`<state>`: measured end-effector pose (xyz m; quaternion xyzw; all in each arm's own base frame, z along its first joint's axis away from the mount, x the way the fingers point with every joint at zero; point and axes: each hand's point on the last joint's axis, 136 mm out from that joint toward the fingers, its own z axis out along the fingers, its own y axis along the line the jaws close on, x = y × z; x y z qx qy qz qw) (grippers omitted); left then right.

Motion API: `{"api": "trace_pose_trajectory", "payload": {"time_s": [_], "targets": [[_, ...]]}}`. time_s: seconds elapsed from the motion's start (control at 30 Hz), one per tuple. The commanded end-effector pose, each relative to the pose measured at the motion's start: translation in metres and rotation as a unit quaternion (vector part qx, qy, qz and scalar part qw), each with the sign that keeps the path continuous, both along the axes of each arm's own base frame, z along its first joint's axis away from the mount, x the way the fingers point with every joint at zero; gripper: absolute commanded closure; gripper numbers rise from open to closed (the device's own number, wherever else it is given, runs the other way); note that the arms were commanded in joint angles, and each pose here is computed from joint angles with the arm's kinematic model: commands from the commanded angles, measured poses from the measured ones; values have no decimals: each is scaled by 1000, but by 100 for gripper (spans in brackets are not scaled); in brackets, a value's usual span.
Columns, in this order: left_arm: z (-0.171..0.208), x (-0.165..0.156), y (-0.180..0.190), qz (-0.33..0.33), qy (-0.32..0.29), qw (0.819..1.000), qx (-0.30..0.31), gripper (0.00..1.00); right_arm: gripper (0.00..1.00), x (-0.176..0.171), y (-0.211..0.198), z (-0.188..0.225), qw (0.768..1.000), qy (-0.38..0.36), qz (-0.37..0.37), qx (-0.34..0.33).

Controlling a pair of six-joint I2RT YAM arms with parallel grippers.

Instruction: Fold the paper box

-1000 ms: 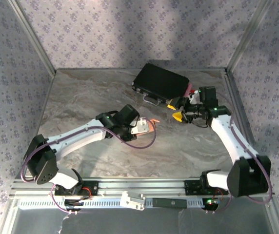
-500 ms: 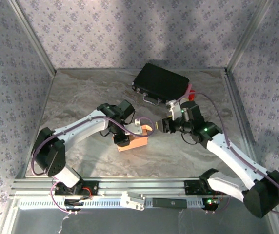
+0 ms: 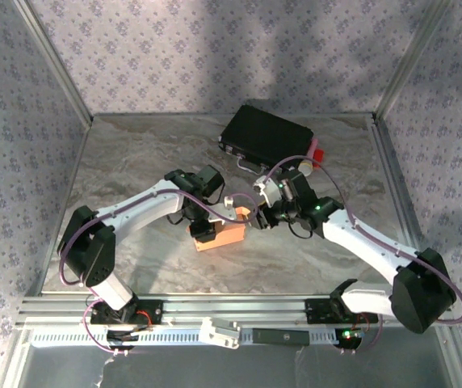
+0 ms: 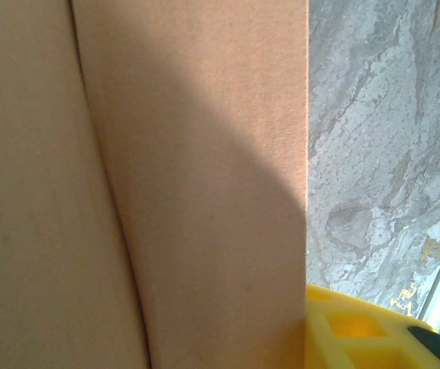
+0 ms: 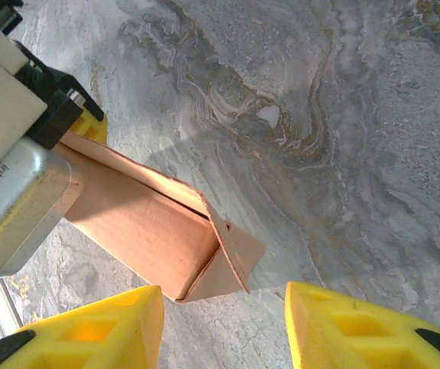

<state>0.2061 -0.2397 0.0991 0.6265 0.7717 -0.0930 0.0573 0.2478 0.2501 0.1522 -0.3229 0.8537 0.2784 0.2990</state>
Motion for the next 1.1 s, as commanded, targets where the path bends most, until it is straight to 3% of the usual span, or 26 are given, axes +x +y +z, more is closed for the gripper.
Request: {"api": "trace_pose_trajectory", "payload": {"time_s": [0.0,0.5,0.93,1.07], "targets": [[3,-3,-1,-10,4,1000,-13,62,54,2,10,13,999,-21,22,10],[4,-1,-1,-11,-8,1000,-18,62,68,14,20,7,999,-19,28,-4],[6,4,-2,-2,-21,1000,-20,61,95,11,25,4,999,-34,15,-40],[7,6,-3,4,-27,999,-25,61,99,10,27,3,997,-44,-5,-56]]}}
